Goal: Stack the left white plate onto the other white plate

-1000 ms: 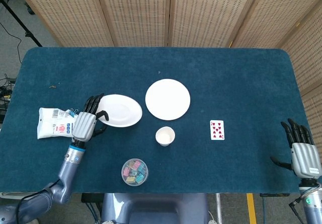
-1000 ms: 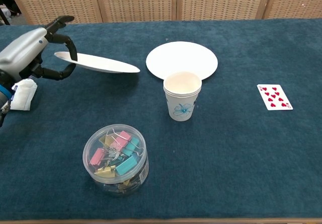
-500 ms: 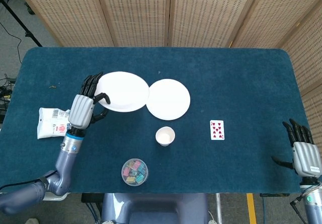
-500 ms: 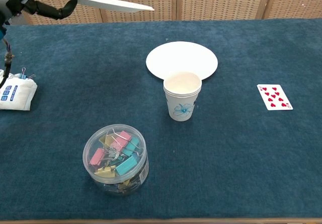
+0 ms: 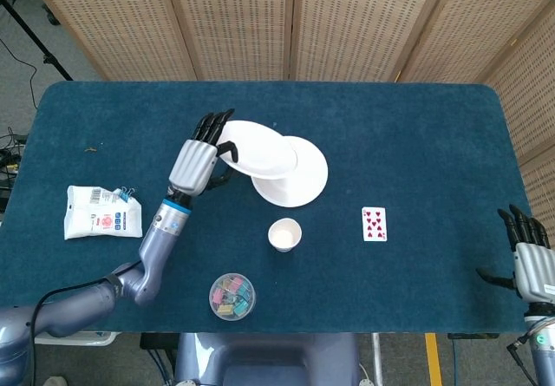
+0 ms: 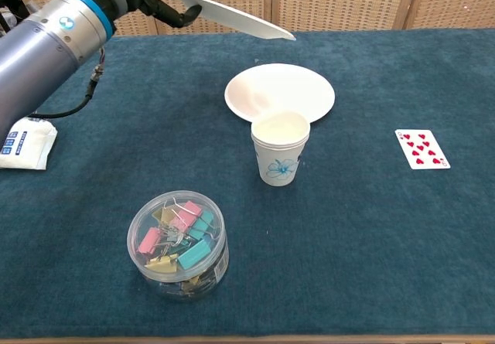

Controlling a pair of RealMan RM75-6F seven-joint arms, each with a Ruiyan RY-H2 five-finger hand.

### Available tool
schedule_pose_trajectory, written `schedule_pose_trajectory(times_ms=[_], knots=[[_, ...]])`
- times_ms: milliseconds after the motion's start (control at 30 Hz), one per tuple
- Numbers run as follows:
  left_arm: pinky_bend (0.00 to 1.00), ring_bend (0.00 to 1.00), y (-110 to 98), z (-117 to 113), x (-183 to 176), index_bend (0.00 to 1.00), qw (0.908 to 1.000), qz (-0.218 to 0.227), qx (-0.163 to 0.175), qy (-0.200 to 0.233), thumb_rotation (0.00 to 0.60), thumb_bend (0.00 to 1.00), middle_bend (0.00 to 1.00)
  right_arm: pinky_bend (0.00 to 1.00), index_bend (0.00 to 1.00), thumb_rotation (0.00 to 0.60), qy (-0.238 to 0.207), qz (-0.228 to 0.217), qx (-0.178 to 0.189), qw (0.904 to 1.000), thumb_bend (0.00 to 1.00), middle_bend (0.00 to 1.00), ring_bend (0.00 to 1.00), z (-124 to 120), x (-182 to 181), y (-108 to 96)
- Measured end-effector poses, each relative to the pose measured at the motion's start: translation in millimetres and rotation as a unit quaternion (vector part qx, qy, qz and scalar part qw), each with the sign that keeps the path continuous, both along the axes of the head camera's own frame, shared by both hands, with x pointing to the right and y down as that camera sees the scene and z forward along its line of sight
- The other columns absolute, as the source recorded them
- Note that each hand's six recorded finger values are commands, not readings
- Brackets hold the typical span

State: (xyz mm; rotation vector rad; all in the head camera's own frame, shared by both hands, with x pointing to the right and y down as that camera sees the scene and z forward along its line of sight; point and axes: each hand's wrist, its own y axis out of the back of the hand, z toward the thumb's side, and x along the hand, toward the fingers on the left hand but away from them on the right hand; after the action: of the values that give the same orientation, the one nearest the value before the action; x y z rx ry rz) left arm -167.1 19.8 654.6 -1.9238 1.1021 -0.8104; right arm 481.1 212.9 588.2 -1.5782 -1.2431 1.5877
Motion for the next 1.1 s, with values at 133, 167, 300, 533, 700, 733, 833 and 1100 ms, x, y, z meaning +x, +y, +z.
schedule_pose_trajectory(times_ms=[133,167,300,533,700,733,833,1100], knots=[[0.00,0.00,-3,15,16,0.83,0.9998,0.002,-0.019,-0.003,0.600,0.47,0.00,0.00,0.00,0.600,-0.001,0.006,-0.003,1.0000,0.00,0.00,0.00,0,3,0],[0.00,0.00,-4,17,19,0.83,0.9997,0.002,-0.022,-0.003,0.600,0.47,0.00,0.00,0.00,0.600,-0.002,0.007,-0.004,1.0000,0.00,0.00,0.00,0,3,0],[0.00,0.00,-9,26,32,0.83,0.9996,0.000,-0.028,-0.001,0.600,0.47,0.00,0.00,0.00,0.600,0.000,0.010,-0.004,0.9999,0.00,0.00,0.00,-1,5,1],[0.00,0.00,-15,40,54,0.83,0.9992,0.004,-0.039,-0.011,0.600,0.46,0.00,0.00,0.00,0.600,0.002,0.018,-0.010,0.9998,0.00,0.00,0.00,0,10,0],[0.00,0.00,-17,51,67,0.83,0.9984,0.008,-0.052,-0.020,0.600,0.46,0.00,0.00,0.00,0.600,0.000,0.020,-0.011,0.9997,0.00,0.00,0.00,-1,10,0],[0.00,0.00,-17,52,68,0.83,0.9983,0.009,-0.053,-0.021,0.600,0.46,0.00,0.00,0.00,0.600,-0.001,0.020,-0.011,0.9997,0.00,0.00,0.00,-1,10,0],[0.00,0.00,-16,56,73,0.83,0.9979,0.013,-0.058,-0.026,0.600,0.46,0.00,0.00,0.00,0.600,-0.001,0.020,-0.011,0.9997,0.00,0.00,0.00,-1,10,0],[0.00,0.00,-13,67,82,0.79,0.9968,0.017,-0.069,-0.035,0.600,0.45,0.00,0.00,0.00,0.600,-0.001,0.023,-0.017,0.9996,0.00,0.00,0.00,0,12,0]])
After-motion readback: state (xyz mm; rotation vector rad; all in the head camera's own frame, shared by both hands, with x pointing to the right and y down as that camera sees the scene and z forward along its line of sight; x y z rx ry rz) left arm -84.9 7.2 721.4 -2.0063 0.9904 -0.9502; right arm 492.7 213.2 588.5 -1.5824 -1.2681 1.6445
